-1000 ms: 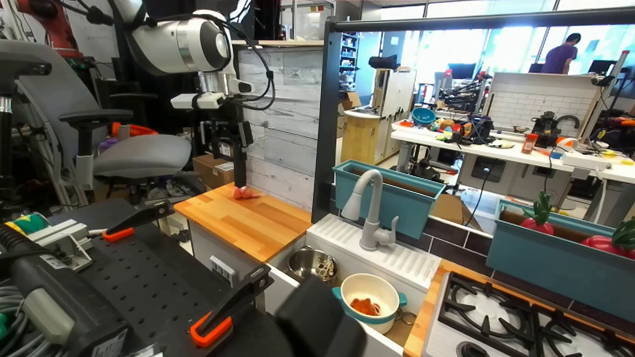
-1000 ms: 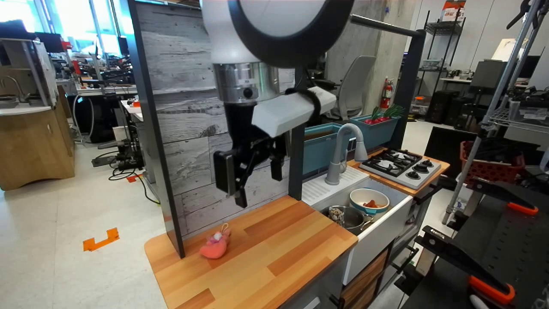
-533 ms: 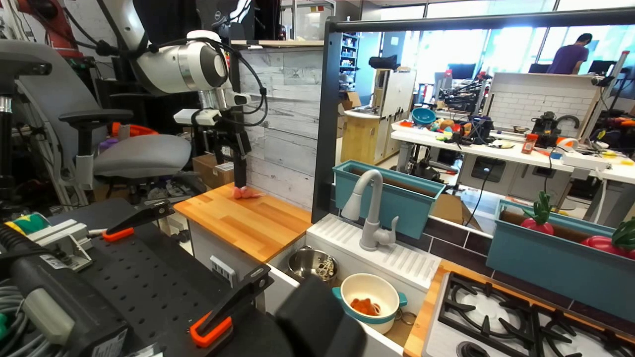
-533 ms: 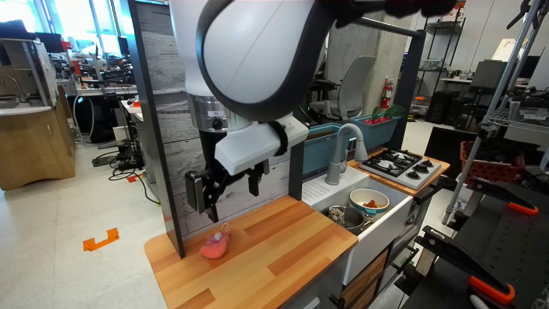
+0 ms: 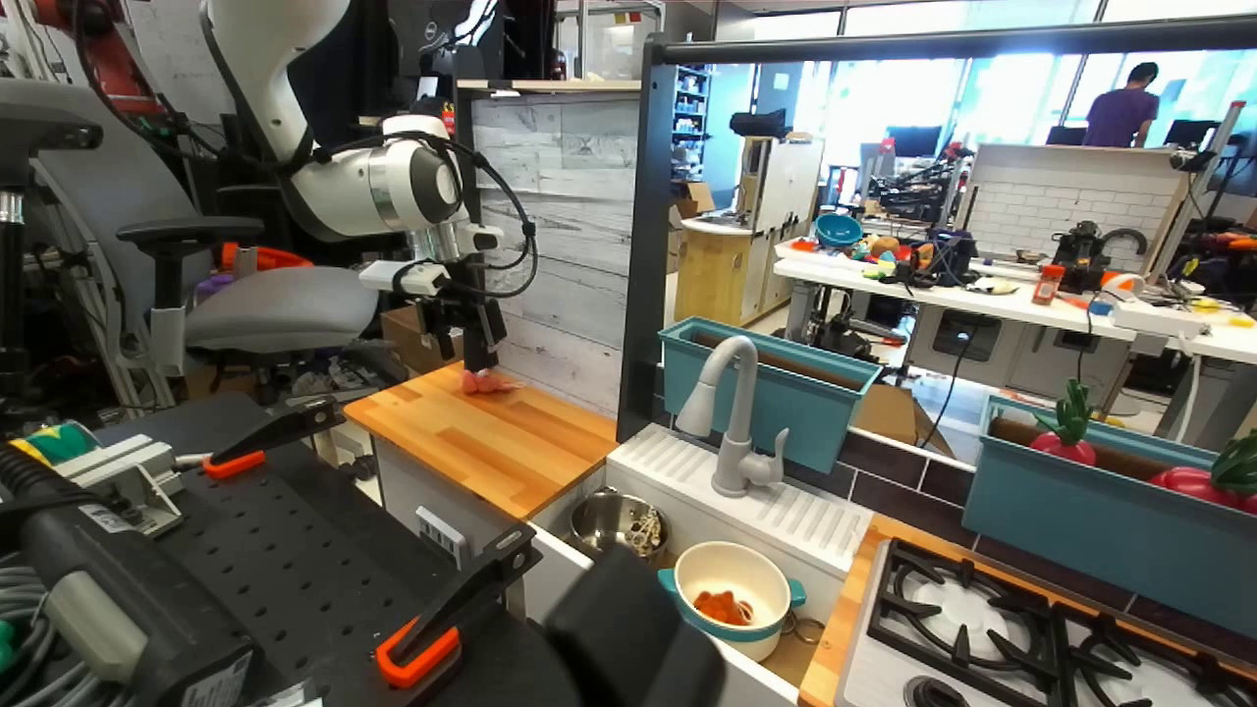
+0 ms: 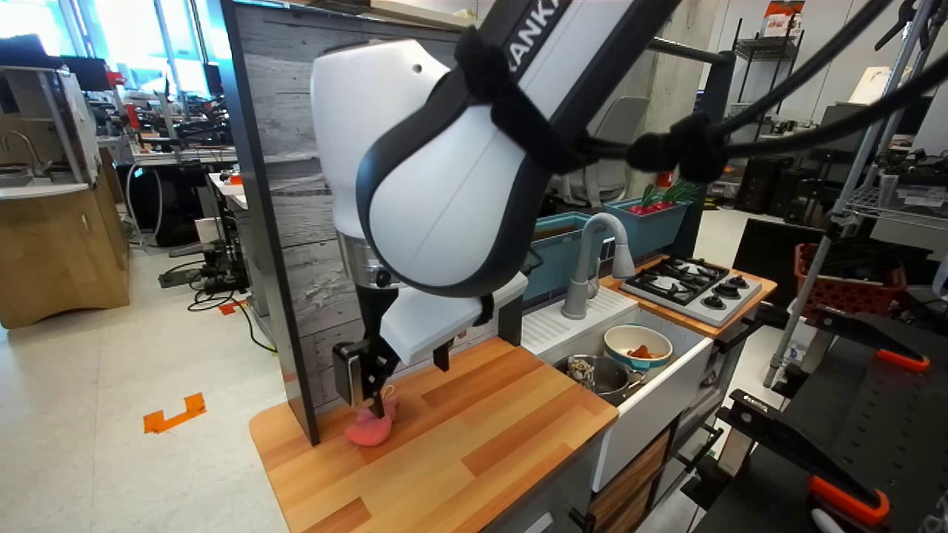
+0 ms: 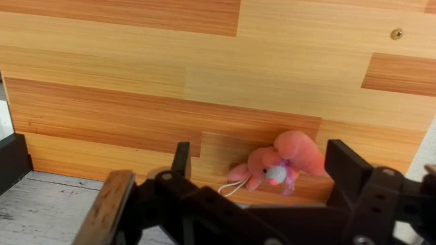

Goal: Shift the bunny toy closer to the sink

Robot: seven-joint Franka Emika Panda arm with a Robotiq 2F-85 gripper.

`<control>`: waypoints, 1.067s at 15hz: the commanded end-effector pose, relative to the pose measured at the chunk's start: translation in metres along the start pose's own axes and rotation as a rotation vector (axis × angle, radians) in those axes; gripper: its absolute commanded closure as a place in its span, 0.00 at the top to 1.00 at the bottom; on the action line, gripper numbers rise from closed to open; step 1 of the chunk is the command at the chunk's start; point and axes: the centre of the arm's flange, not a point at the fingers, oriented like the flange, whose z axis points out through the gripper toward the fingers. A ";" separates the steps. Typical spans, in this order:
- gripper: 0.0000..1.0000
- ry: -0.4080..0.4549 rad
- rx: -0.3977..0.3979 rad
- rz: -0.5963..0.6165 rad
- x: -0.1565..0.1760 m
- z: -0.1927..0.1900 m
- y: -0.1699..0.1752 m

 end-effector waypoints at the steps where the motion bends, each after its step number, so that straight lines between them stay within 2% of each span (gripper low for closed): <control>1: 1.00 0.018 0.028 0.003 0.014 0.016 -0.017; 9: 1.00 0.000 0.080 -0.024 0.019 0.038 -0.040; 16: 1.00 0.012 0.087 -0.072 0.024 0.050 -0.038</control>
